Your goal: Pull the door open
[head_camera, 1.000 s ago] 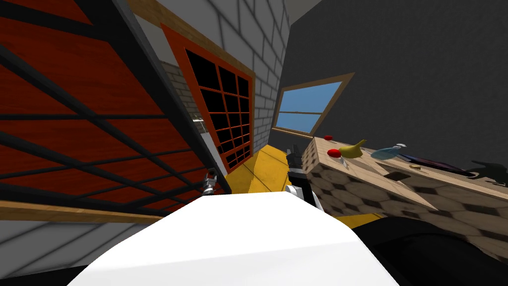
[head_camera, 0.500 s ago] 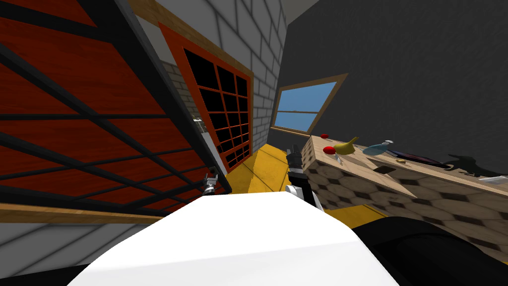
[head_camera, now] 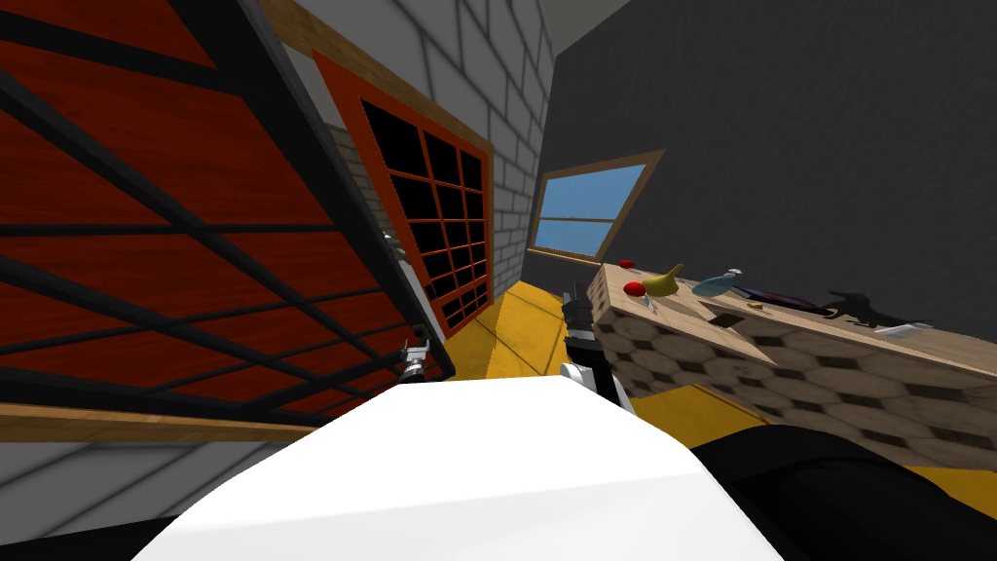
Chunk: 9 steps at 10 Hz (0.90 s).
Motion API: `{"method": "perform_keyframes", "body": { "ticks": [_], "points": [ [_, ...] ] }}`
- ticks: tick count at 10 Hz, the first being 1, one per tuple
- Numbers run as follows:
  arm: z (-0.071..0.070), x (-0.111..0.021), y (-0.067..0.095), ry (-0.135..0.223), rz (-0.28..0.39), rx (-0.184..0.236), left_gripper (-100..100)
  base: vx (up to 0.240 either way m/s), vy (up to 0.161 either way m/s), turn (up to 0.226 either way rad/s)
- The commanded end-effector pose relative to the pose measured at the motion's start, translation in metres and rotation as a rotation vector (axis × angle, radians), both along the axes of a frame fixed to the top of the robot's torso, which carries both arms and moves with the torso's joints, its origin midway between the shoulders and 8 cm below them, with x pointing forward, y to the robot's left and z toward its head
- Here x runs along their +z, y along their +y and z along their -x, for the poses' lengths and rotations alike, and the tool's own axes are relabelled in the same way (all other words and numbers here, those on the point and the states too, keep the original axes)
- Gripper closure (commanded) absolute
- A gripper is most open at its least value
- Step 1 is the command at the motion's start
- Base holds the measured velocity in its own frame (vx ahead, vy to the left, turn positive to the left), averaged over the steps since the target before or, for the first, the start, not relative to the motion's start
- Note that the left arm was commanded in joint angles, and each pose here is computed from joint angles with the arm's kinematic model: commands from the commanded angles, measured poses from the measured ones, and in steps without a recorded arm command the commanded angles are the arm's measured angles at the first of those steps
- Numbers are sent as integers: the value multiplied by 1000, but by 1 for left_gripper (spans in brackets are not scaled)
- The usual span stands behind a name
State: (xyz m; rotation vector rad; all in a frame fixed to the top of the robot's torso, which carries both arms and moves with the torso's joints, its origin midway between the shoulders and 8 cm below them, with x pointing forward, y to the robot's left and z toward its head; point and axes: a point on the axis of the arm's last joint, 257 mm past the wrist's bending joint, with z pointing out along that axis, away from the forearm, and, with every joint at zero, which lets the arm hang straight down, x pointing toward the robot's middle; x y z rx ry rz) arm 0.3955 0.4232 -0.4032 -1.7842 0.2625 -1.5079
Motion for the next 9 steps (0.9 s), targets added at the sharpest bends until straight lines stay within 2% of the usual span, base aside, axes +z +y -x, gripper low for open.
{"method": "perform_keyframes", "body": {
  "ticks": [1,3,5,6,8,9],
  "points": [
    [-2,0,-2,-29,59,4,-100,-63,23,-46],
    [-5,1,-4,-52,106,7,-100,-72,15,-70],
    [-9,2,-7,-94,189,13,-100,-84,20,-76],
    [-9,2,-7,-98,200,13,-100,-68,24,-36],
    [-12,3,-11,-139,282,19,-100,-63,26,-67],
    [-12,3,-11,-143,292,19,-100,-62,14,-40]
  ]
}}
